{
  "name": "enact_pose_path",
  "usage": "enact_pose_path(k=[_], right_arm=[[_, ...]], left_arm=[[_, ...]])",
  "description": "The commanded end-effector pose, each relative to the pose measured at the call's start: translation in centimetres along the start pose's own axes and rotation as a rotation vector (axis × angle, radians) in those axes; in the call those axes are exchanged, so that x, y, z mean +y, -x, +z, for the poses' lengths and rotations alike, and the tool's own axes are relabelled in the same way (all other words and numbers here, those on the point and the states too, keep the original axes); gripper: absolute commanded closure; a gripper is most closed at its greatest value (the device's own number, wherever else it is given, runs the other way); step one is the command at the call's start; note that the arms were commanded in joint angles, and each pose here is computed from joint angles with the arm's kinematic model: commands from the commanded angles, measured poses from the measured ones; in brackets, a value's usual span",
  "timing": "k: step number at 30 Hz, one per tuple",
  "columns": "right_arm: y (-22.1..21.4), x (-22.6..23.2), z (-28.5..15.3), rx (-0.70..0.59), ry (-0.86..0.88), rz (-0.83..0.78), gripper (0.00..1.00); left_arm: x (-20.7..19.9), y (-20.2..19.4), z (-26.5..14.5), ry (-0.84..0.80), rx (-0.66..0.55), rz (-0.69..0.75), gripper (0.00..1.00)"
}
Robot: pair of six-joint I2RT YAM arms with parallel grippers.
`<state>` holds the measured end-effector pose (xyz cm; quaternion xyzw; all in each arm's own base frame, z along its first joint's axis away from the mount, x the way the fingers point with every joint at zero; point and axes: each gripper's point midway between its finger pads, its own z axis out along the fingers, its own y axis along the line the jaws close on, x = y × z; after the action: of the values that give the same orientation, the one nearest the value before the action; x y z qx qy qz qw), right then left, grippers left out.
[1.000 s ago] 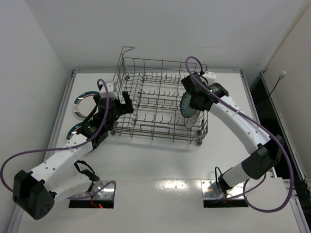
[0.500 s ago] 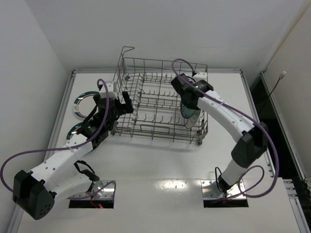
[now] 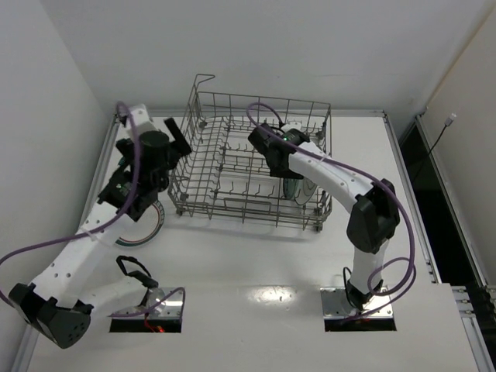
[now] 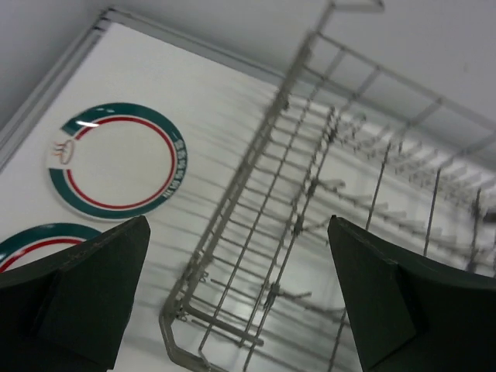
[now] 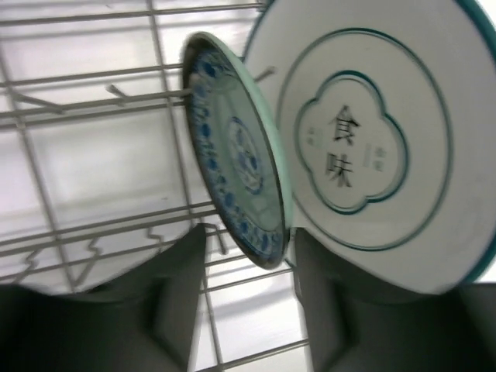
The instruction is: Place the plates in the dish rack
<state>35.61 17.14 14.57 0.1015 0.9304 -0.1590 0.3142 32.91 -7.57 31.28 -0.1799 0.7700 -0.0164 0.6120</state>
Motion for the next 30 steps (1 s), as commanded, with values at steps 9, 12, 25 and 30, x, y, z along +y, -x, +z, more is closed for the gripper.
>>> enact_pose_path(k=[9,12,25,30], right_arm=[[7.8,-0.8,-9.5,-0.269,0.361,0.165,0.20],[6.6,-2.0,-8.8,-0.297,0.396,0.181,0.20],[5.4,-4.3,-5.6,-0.267,0.458,0.212,0.20],[5.2,-4.9,-4.8,-0.248,0.463,0.230,0.20]], left_arm=[[10.3,2.9,6.7,0.443,0.053,-0.222,0.01],[11.4,0.6,12.5,0.436,0.215,-0.249,0.01],[10.6,-11.6,23.6,0.339,0.577,0.012,0.04],[11.6,-16.0,23.8,0.342,0.655,0.081,0.04]])
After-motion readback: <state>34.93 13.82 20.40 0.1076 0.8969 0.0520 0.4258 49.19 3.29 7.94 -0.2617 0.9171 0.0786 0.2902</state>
